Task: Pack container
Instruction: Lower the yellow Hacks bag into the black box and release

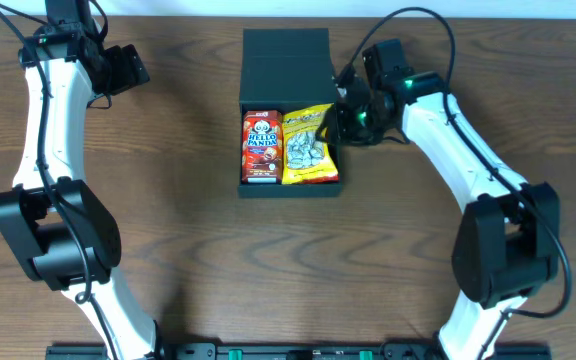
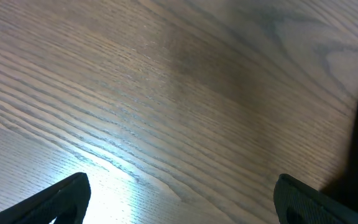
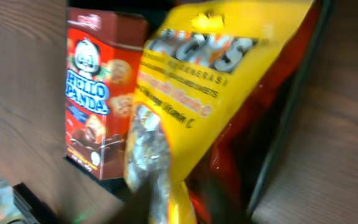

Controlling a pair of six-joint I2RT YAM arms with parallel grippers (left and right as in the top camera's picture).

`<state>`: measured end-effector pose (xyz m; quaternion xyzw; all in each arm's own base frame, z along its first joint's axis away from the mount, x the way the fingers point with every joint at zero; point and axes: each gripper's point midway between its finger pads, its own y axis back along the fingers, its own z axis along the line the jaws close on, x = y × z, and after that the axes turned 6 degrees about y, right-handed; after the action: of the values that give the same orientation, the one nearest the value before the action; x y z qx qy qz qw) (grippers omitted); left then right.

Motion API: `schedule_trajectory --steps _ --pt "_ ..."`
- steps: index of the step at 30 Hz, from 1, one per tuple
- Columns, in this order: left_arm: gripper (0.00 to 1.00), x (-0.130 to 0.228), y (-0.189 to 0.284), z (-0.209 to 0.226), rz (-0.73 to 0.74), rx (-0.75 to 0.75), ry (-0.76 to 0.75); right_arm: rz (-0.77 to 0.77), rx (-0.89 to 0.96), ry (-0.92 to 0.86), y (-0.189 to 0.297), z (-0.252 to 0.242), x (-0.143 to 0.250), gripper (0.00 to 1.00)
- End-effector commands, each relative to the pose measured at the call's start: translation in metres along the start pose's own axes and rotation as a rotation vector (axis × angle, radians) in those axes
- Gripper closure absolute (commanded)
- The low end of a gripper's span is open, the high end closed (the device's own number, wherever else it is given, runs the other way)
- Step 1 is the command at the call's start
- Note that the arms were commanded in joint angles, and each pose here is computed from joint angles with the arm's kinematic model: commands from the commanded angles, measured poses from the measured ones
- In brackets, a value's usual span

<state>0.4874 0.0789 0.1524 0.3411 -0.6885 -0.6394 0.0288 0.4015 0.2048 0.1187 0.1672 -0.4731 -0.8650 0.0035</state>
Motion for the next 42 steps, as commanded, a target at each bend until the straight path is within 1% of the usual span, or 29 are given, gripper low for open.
schedule_trajectory --steps 1,3,6,11,14,20,26,32,38,42 --pt "0.05 0.002 -0.006 0.003 0.012 -0.013 -0.014 -0.141 0.048 0.141 0.049 0.02 -0.028 0.99" --pt "0.05 0.002 -0.006 0.003 0.012 -0.013 -0.013 -0.169 0.093 0.179 0.059 0.022 -0.03 0.98" --pt "0.05 0.002 -0.006 0.003 0.013 -0.011 -0.013 -0.148 0.143 0.223 0.058 0.023 -0.023 0.98" --pt "0.05 0.003 -0.006 0.002 0.017 -0.006 -0.012 -0.037 0.135 0.284 0.023 0.028 -0.003 0.98" --pt "0.05 0.004 -0.006 0.002 0.02 -0.007 -0.012 0.012 0.139 0.288 0.003 0.025 0.003 0.98" --pt "0.05 0.007 -0.006 0.003 0.033 -0.013 -0.012 0.149 0.22 0.244 -0.042 -0.011 0.024 0.99" --pt "0.05 0.009 -0.006 0.004 0.041 -0.016 -0.012 0.224 0.242 0.22 -0.066 -0.03 0.038 0.99" --pt "0.05 0.009 -0.006 0.004 0.04 -0.015 -0.012 0.198 0.241 0.227 -0.059 -0.026 0.03 0.99" --pt "0.05 0.009 -0.006 0.004 0.04 -0.015 -0.011 0.144 0.239 0.265 -0.016 -0.01 0.014 0.99" --pt "0.05 0.009 -0.006 0.004 0.04 -0.015 -0.003 0.162 0.241 0.29 0.001 -0.002 0.022 0.98"
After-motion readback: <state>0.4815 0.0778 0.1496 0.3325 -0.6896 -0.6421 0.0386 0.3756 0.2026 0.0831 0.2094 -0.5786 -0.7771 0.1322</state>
